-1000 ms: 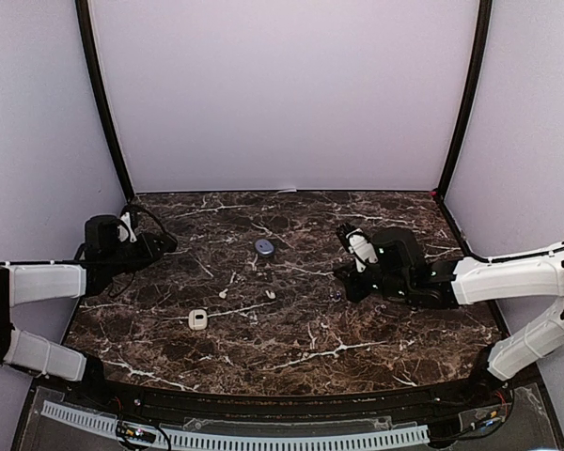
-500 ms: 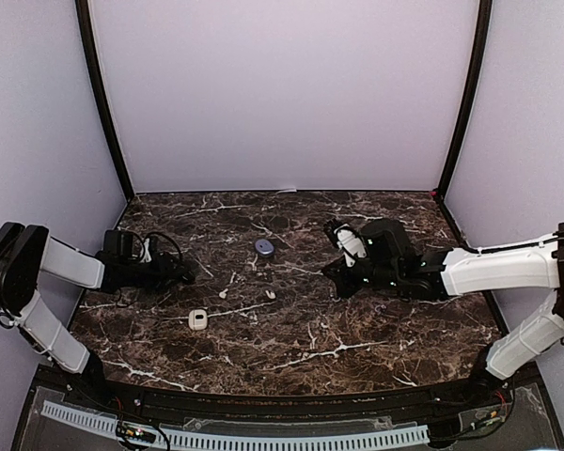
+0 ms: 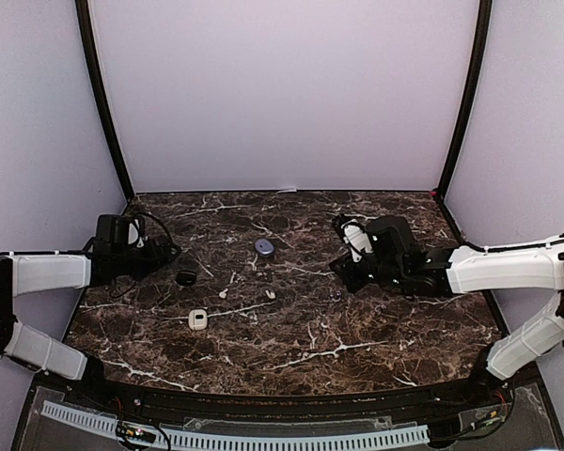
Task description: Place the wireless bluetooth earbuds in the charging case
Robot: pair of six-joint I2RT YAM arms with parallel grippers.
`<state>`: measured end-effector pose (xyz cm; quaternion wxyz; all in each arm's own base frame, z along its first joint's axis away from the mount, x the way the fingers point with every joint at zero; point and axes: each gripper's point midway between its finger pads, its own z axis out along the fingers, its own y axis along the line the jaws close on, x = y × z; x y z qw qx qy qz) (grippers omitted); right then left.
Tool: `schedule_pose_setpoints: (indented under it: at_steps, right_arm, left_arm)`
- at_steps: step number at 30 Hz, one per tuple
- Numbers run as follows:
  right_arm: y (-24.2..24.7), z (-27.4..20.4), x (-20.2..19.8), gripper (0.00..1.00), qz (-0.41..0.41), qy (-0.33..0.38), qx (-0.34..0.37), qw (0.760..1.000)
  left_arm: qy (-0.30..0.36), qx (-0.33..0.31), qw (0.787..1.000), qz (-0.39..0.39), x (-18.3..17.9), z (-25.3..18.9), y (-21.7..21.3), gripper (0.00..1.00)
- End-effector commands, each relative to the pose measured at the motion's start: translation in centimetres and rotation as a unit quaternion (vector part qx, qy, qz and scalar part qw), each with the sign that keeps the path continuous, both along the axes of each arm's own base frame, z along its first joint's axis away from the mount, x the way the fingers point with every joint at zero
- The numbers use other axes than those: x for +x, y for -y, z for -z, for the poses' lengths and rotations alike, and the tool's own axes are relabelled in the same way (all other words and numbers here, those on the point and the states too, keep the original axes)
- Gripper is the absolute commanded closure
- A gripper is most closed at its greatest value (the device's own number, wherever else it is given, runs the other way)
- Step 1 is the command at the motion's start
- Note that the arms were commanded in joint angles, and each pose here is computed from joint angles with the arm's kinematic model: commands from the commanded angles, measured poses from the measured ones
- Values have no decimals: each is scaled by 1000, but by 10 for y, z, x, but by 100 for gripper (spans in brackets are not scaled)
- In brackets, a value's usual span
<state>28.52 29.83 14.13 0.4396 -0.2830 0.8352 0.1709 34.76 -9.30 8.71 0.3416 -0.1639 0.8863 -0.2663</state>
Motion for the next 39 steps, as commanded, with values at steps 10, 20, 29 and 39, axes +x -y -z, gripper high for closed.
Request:
schedule_pose_setpoints:
  at_steps: [10,20,29,39]
  right_arm:
    - [51,-14,14,0,30,31,55,998]
    - [73,14,19,1,68,25,57,996]
    - [76,8,20,1,70,43,69,994]
    - [77,-1,16,1,63,50,81,993]
  left_arm:
    - [112,199,946,228,35,-30,126,1]
    - [98,219,902,358,64,-2,186,1]
    - [111,235,857,445,82,10,225,1]
    - [105,290,835,456,94,33,234,1]
